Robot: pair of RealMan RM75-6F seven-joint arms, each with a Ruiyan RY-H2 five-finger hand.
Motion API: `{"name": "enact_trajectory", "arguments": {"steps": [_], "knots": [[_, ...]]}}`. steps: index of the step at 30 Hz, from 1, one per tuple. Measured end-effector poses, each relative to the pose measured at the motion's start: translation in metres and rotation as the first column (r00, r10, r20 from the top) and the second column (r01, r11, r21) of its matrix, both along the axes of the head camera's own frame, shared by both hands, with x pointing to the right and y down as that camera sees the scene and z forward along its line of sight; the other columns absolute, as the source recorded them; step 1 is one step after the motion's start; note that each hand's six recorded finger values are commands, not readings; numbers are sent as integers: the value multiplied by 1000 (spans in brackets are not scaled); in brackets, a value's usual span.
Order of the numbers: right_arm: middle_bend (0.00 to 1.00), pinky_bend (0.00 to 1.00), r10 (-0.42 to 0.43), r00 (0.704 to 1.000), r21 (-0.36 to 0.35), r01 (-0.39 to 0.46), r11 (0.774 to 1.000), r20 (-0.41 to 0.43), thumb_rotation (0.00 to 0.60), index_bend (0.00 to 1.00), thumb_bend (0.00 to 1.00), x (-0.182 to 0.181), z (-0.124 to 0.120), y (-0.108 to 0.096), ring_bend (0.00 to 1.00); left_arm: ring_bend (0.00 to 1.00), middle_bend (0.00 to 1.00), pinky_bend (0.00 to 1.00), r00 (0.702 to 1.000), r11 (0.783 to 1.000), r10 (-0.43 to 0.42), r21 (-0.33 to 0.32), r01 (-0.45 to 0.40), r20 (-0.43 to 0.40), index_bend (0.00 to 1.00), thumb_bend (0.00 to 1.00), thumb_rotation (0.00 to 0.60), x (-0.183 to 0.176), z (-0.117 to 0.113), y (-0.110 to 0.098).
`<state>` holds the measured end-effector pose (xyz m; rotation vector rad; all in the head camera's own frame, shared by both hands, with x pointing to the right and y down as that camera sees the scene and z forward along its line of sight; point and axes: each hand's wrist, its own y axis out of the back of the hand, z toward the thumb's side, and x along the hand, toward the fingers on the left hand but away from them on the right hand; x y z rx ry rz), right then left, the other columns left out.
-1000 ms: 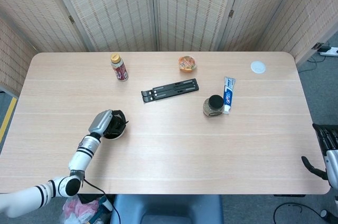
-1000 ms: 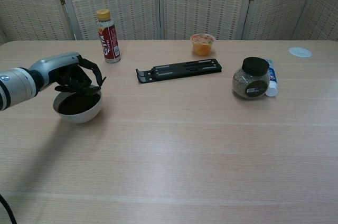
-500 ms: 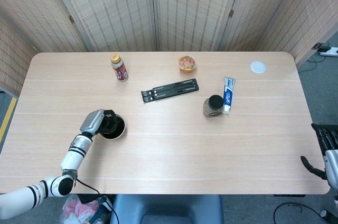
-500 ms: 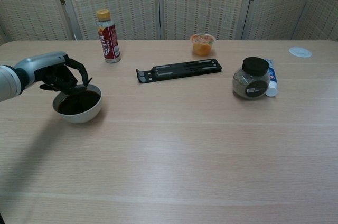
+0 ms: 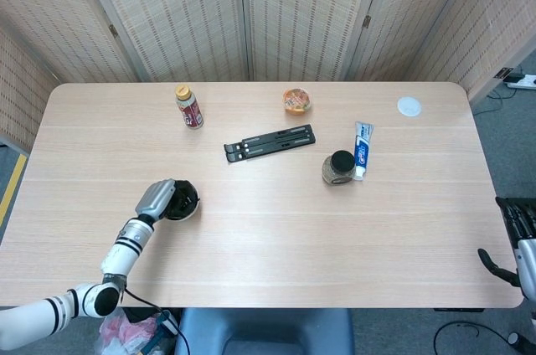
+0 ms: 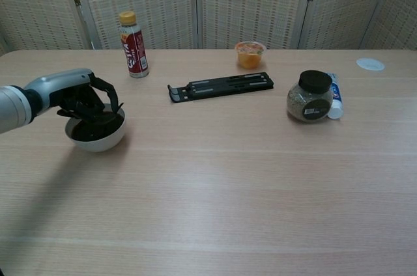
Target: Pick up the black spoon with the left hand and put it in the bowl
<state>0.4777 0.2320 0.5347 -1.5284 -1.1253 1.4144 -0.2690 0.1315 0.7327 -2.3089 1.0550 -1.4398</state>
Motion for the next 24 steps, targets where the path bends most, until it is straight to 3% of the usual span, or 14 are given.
{"name": "enact_trajectory", "arguments": {"steps": [14,24], "knots": [[134,91,-6,1000,4,6,1000,1,600,0,181,-2,-2,-2,126,847,952,1000,997,999,-49,17,48,55,715,599,600,-14,9,-17],[134,91,-12,1000,-4,12,1000,3,600,0,181,-4,2,-2,126,847,952,1000,997,1000,-6,-10,7,82,713,599,600,-29,4,-4]]}}
